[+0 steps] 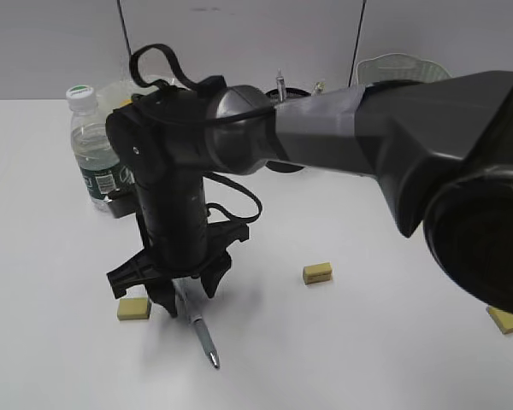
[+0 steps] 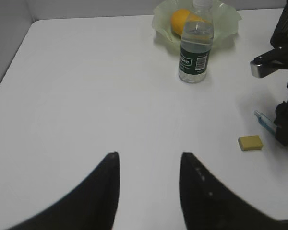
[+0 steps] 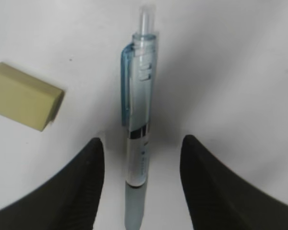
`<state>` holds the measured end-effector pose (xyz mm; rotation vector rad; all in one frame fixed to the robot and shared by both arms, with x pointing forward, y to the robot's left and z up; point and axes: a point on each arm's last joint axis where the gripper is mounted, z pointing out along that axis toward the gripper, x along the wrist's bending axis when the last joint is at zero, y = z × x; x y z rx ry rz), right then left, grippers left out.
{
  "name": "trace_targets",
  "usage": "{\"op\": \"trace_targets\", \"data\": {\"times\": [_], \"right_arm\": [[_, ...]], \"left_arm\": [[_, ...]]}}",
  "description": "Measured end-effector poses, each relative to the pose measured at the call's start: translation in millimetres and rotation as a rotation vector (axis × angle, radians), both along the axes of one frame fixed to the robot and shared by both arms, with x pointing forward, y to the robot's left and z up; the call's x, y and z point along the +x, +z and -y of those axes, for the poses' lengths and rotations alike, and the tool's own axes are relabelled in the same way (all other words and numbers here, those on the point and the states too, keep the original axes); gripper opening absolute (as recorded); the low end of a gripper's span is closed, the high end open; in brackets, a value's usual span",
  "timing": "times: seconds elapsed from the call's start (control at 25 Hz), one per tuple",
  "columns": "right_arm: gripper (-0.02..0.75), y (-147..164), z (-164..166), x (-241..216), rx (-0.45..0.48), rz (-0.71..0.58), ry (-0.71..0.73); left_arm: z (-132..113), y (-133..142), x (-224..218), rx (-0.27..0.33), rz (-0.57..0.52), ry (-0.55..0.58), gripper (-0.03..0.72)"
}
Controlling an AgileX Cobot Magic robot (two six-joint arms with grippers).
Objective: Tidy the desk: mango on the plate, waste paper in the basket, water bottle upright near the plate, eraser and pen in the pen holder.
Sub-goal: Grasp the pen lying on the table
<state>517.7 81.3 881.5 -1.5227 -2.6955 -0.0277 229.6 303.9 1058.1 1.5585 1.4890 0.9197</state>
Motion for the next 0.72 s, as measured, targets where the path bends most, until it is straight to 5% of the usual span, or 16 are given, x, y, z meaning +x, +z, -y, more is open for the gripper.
{"op": "trace_targets", "data": {"times": [0.72], "right_arm": [[0.382, -11.4, -4.0, -6.6, -0.048, 0.024, 0.049]], "left_arm": [[0.0, 0.1, 0.0, 0.0, 0.001, 0.0, 0.309]]}}
